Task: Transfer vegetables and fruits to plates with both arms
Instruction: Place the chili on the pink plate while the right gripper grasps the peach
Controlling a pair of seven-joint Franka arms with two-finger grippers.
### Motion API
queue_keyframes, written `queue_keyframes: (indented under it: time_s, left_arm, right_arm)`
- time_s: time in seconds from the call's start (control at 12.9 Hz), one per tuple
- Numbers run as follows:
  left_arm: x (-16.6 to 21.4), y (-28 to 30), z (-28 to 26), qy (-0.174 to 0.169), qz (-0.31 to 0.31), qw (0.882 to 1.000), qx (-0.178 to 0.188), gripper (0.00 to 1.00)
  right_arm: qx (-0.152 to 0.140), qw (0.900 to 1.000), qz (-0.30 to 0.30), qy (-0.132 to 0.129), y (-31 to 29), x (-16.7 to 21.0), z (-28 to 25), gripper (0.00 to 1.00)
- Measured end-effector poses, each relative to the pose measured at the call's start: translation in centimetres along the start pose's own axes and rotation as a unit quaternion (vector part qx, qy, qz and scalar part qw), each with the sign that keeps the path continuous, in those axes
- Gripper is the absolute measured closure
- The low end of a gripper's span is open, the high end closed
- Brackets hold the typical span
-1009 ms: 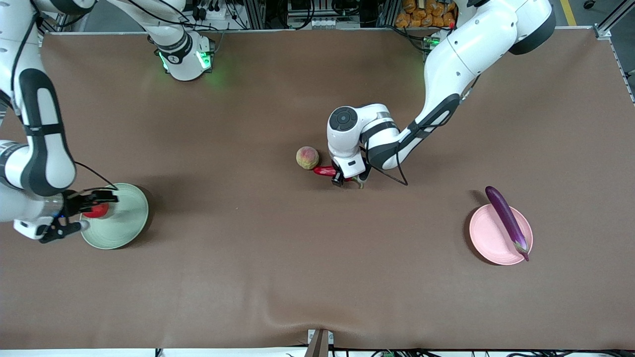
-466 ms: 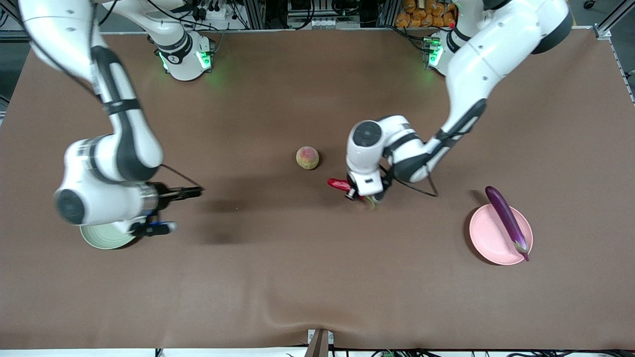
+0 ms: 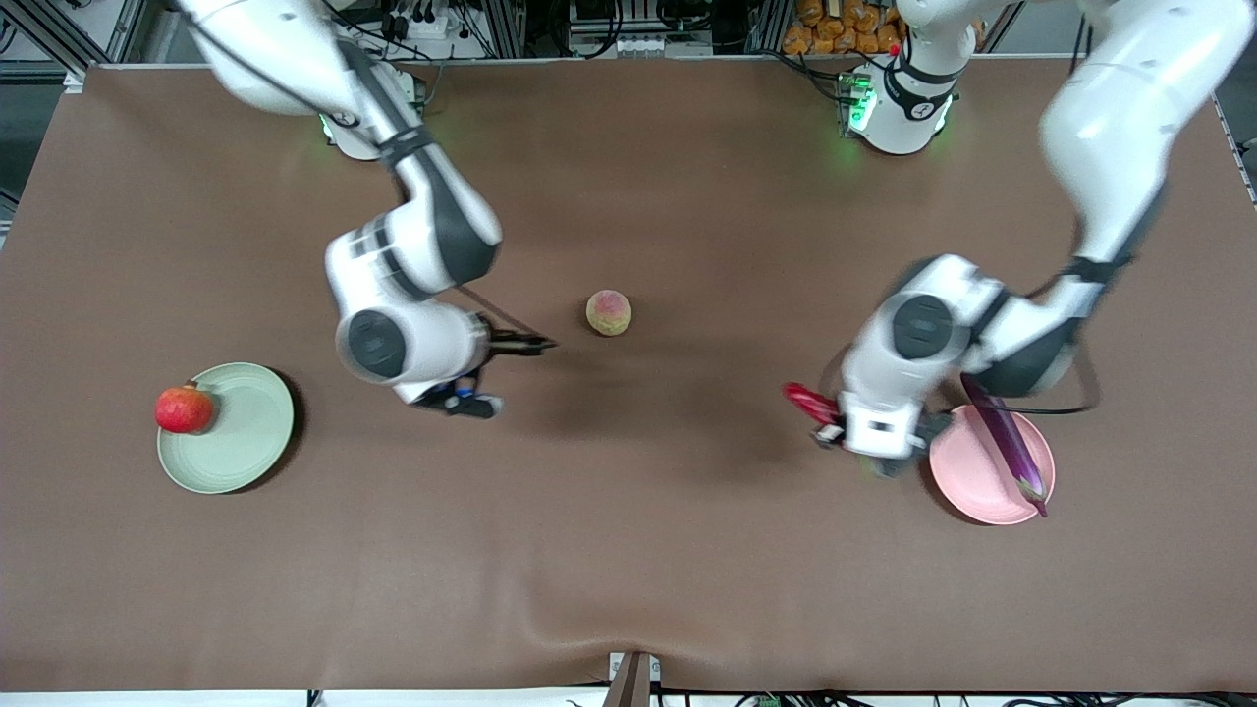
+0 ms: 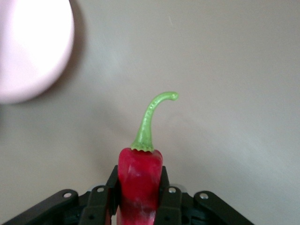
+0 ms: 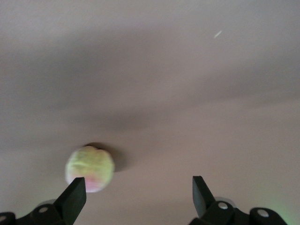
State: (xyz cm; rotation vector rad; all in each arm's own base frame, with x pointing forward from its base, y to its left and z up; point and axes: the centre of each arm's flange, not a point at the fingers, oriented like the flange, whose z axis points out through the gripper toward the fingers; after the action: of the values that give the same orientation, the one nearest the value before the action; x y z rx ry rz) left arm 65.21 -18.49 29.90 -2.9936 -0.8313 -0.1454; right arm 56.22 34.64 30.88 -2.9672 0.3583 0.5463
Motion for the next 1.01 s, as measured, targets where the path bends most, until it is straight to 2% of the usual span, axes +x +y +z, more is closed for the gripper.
queue_keyframes:
  time_s: [0.16, 0.31, 0.54, 0.85, 0.93, 1.01]
  left_arm:
    - [5.3, -5.0, 0.1, 0.001, 0.049, 0.999, 0.001, 0.66]
    - [8.9, -9.1, 0.4, 0.001, 0.082, 0.997, 0.003, 0.66]
    - [11.6, -13.0, 2.7, -0.008, 0.101, 0.995, 0.017, 0.66]
    - [13.8, -16.0, 6.0, -0.01, 0.108, 0.994, 0.02, 0.66]
    - [14.1, -16.3, 6.3, -0.008, 0.107, 0.994, 0.019, 0.6]
    - [14.3, -16.1, 6.1, -0.006, 0.105, 0.994, 0.014, 0.49]
  right_arm:
    - [0.003, 0.999, 0.034, 0.021, -3.8, -3.3, 2.6, 0.0]
    - [0.007, 0.998, 0.059, 0.036, -6.5, -5.9, 4.5, 0.0]
    - [0.018, 0.995, 0.077, 0.056, -7.8, -7.7, 7.3, 0.0]
    - [0.024, 0.993, 0.086, 0.076, -7.4, -7.9, 12.5, 0.0]
    - [0.023, 0.993, 0.086, 0.079, -7.6, -8.1, 14.0, 0.0]
    - [0.02, 0.993, 0.086, 0.08, -7.8, -8.2, 15.5, 0.0]
